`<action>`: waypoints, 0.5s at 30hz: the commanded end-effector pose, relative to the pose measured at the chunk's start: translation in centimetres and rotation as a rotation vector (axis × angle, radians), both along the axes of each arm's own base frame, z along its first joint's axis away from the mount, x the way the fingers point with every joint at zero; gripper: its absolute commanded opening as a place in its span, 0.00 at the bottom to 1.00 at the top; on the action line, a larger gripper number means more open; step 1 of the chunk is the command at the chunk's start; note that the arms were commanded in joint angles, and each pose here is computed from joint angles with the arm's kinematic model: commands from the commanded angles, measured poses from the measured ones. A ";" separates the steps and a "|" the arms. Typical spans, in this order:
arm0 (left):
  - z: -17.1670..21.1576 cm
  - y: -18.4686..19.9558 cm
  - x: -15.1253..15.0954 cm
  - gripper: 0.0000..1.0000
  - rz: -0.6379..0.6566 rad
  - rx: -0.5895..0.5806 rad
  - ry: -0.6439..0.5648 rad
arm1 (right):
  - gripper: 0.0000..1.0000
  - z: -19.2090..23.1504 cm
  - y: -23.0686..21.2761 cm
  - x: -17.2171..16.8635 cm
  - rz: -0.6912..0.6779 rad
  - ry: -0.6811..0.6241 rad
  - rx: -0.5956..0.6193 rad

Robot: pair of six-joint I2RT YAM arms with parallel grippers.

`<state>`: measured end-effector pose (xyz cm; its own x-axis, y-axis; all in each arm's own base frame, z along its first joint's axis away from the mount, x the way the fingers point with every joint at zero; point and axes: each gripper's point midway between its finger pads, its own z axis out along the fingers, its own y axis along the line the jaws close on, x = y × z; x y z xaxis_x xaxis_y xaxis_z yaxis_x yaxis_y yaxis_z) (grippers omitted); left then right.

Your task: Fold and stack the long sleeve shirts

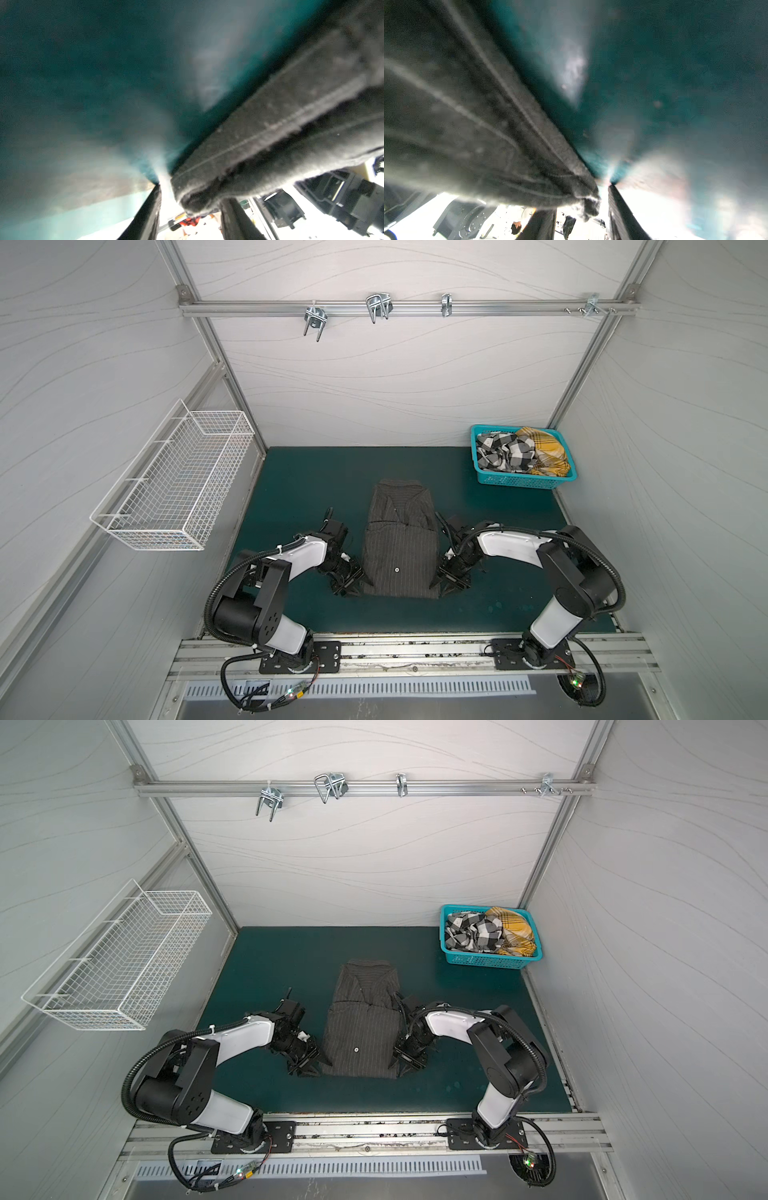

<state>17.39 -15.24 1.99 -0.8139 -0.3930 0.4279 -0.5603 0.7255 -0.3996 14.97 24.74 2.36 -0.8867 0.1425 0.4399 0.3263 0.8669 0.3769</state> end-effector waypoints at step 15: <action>-1.2 2.2 2.0 0.46 -0.008 0.164 -0.087 | 0.39 -1.0 0.0 -0.4 0.042 -0.005 -0.064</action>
